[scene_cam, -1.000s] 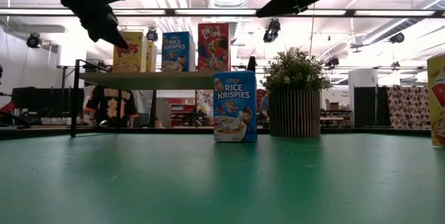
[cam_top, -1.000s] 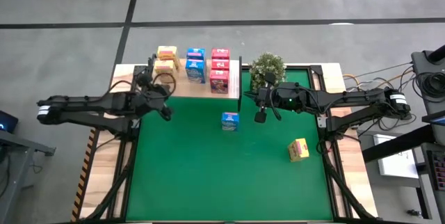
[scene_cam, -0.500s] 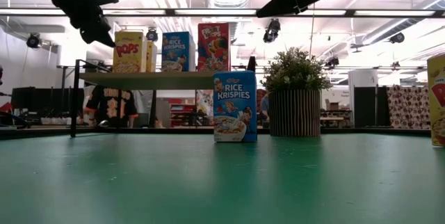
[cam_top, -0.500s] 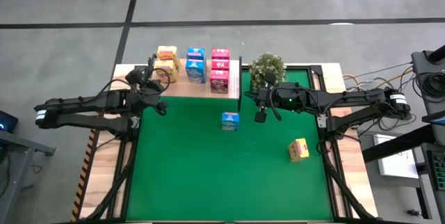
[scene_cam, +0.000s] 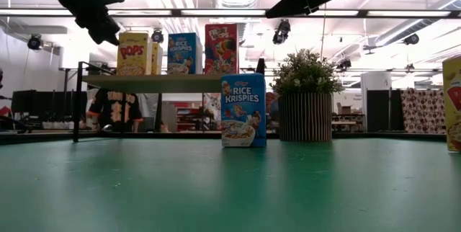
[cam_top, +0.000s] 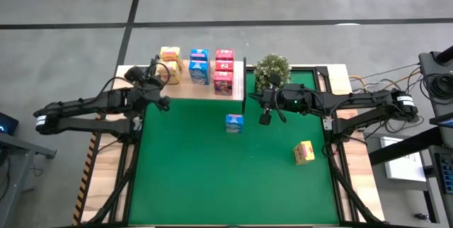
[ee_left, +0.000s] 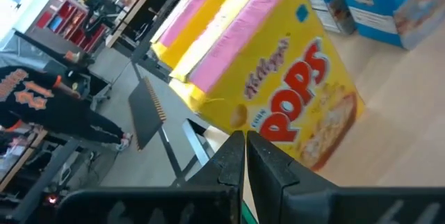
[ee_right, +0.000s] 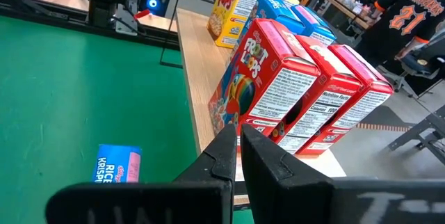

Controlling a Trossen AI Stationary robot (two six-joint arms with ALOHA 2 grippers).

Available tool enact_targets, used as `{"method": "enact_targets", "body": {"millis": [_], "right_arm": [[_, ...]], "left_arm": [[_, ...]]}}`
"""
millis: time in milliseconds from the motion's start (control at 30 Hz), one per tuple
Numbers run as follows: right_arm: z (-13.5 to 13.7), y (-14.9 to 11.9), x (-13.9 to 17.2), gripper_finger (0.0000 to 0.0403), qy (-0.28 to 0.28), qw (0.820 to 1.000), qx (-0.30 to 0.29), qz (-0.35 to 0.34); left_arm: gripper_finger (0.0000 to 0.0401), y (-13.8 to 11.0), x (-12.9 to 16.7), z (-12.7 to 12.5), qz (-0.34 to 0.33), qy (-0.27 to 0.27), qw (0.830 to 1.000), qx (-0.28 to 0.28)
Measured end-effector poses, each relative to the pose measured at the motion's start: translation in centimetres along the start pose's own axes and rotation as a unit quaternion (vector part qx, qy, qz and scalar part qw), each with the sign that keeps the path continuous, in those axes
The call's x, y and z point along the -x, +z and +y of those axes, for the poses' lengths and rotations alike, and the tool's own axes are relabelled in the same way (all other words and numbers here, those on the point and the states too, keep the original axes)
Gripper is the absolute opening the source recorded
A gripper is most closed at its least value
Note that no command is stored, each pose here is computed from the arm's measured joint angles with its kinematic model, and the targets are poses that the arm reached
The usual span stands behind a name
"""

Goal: Stack cereal on shelf
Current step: Put the left yellow cereal box on the shelf aligned with the other yellow cereal box

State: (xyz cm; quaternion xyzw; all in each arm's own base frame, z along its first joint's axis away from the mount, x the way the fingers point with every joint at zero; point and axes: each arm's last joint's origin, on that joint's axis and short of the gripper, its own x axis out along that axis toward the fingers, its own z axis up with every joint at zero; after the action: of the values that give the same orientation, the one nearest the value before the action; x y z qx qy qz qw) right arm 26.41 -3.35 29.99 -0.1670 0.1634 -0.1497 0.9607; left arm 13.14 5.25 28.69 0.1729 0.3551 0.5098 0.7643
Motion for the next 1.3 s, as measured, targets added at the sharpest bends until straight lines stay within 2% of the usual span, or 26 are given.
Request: {"method": "enact_targets", "body": {"millis": [400,533,900,1100,1167,1300], "right_arm": [[0.0,-0.1,0.0,0.0012,0.002,1.0,0.001,0.006],[0.1,-0.2,0.0,0.0012,0.003,1.0,0.002,0.01],[0.1,-0.2,0.0,0.0012,0.003,1.0,0.002,0.01],[0.1,-0.2,0.0,0.0012,0.003,1.0,0.002,0.01],[0.1,-0.2,0.0,0.0012,0.003,1.0,0.002,0.01],[0.1,-0.2,0.0,0.0012,0.003,1.0,0.0,0.011]], "left_arm": [[0.0,0.8,-0.1,0.2,-0.023,0.004,1.0,0.016],[0.0,0.7,-0.1,0.1,-0.022,-0.009,0.999,0.022],[0.0,0.8,-1.2,-0.5,0.002,0.005,1.0,0.011],[0.0,1.0,-1.2,-0.4,-0.002,0.002,1.0,0.026],[0.0,1.0,-1.2,-0.5,-0.006,-0.024,0.999,0.042],[0.0,1.2,-1.6,-1.7,-0.03,-0.121,0.989,0.075]]}}
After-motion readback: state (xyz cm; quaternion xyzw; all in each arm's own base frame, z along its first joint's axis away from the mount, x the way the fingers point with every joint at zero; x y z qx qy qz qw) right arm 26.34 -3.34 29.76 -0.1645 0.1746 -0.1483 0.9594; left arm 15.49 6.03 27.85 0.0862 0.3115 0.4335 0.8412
